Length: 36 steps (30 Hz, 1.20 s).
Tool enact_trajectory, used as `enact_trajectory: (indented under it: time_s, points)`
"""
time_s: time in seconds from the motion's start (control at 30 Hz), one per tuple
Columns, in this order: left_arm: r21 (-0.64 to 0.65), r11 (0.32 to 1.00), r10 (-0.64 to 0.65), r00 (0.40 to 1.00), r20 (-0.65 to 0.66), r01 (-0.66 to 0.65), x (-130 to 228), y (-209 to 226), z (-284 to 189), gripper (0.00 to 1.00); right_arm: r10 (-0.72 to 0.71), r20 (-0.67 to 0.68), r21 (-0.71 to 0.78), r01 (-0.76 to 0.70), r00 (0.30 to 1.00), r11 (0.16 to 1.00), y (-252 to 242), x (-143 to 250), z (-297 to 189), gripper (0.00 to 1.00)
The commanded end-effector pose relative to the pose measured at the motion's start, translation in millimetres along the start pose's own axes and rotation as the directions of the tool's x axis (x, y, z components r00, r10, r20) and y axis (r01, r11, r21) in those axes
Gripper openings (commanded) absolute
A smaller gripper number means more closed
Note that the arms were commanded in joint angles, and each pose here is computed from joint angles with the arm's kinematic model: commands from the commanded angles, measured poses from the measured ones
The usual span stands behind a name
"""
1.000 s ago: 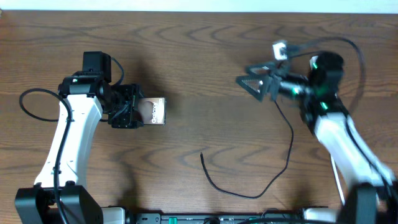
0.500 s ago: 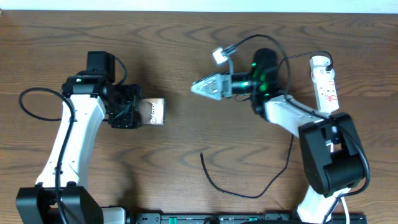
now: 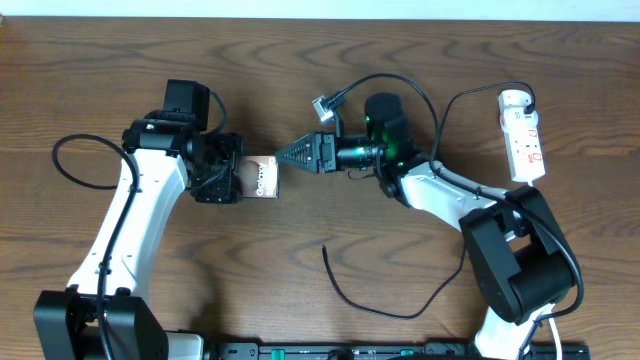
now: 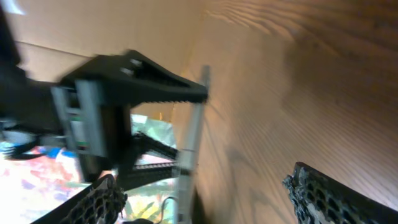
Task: Plug charger to phone and switch on socket
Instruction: 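Move the right gripper to the phone and grasp its edge, then open the left gripper and pull the phone away with the right gripper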
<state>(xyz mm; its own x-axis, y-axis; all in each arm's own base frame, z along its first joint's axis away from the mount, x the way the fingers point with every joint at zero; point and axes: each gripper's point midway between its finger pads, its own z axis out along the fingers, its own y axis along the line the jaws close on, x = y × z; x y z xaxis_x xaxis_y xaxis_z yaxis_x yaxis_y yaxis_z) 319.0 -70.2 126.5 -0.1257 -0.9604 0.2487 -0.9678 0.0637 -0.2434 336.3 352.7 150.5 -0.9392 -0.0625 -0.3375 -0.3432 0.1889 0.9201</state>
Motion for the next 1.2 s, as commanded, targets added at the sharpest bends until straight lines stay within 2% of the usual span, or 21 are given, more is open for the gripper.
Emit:
enact_trajectory:
  time_s: [0.0, 0.23, 0.33, 0.43, 0.57, 0.73, 0.87, 1.17]
  points:
    - [0.024, 0.999, -0.031, 0.999, -0.020, 0.032, 4, -8, -5, 0.07, -0.059, 0.012, 0.036, 0.058, 0.998, 0.998, 2, 1, 13, 0.85]
    - [0.019, 0.998, -0.064, 0.998, -0.024, 0.065, 9, -7, -4, 0.07, -0.084, -0.001, 0.036, 0.084, 0.996, 0.996, 8, 11, 28, 0.86]
    - [0.016, 0.997, -0.081, 0.996, -0.027, 0.081, 12, -6, -3, 0.07, -0.085, -0.009, 0.033, 0.085, 0.996, 0.996, 10, 14, 31, 0.83]
    - [0.009, 0.997, -0.081, 0.996, -0.032, 0.081, 20, -5, -1, 0.07, -0.088, -0.010, 0.038, 0.088, 0.996, 0.995, 11, 17, 35, 0.73]
    - [0.010, 0.998, -0.067, 0.997, -0.039, 0.067, 28, -5, 0, 0.07, -0.090, -0.015, 0.038, 0.091, 0.996, 0.995, 13, 20, 39, 0.71]
    - [0.009, 0.998, -0.064, 0.997, -0.041, 0.065, 32, -5, 1, 0.07, -0.093, -0.020, 0.039, 0.094, 0.995, 0.995, 14, 23, 43, 0.58]
    - [0.009, 0.998, -0.064, 0.997, -0.042, 0.065, 32, -5, 1, 0.07, -0.088, -0.023, 0.042, 0.089, 0.996, 0.995, 13, 24, 43, 0.41]
    - [0.009, 0.998, -0.062, 0.997, -0.042, 0.063, 32, -5, 1, 0.07, -0.088, -0.026, 0.041, 0.089, 0.996, 0.995, 14, 25, 44, 0.28]
